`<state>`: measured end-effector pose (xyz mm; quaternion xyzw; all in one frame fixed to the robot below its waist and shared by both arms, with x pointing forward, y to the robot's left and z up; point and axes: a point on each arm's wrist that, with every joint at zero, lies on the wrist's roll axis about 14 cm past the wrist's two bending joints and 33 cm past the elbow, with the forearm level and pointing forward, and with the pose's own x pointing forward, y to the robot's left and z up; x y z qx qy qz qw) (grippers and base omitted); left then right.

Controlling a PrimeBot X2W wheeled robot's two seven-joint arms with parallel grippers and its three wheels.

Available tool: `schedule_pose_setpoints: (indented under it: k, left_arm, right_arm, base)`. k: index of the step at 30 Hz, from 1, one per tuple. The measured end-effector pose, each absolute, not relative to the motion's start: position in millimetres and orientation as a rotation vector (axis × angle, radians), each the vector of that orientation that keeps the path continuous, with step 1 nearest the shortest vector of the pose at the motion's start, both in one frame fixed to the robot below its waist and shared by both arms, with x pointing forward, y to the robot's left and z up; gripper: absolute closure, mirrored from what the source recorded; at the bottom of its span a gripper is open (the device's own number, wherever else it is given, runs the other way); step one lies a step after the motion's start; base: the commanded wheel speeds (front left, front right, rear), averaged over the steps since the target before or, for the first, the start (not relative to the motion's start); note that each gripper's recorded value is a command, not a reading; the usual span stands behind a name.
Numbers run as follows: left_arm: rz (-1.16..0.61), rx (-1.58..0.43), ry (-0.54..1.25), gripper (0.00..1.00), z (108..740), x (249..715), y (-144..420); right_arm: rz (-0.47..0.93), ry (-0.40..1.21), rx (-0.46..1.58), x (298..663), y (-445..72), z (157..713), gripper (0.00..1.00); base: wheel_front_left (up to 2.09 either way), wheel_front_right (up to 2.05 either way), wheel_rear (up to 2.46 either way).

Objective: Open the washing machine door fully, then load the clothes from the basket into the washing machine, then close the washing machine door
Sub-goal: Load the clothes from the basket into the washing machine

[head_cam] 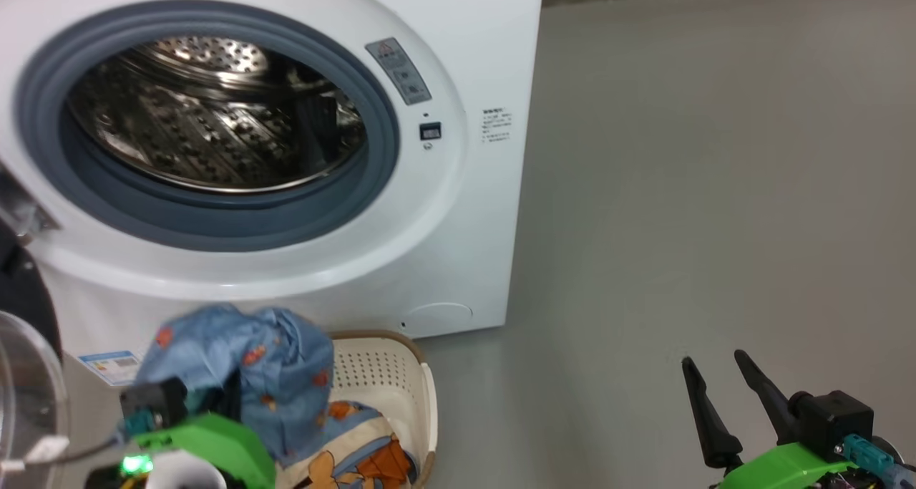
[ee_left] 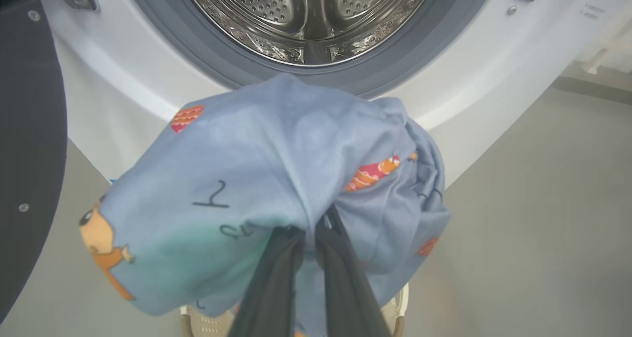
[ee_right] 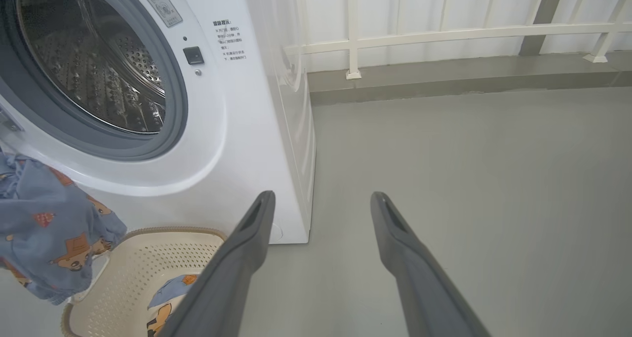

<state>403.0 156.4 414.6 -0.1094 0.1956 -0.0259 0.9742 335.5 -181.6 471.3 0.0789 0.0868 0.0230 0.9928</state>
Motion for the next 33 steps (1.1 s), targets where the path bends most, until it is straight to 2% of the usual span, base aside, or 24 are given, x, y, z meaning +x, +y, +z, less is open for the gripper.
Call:
schedule_pose_setpoints:
  k: [21, 33]
  left_arm:
    - [-0.174, -0.142, 0.56, 1.0, 416.6, 568.6, 134.7]
    - [-0.186, -0.106, 0.548, 1.0, 418.0, 649.0, 134.2]
  right_arm:
    - [-0.055, 0.205, 0.238, 365.7, -201.1, 435.1, 0.0]
    - [-0.078, 0.245, 0.277, 386.8, -202.9, 402.0, 0.0]
  base:
    - [0.0, 0.0, 0.0]
    - [0.0, 0.0, 0.0]
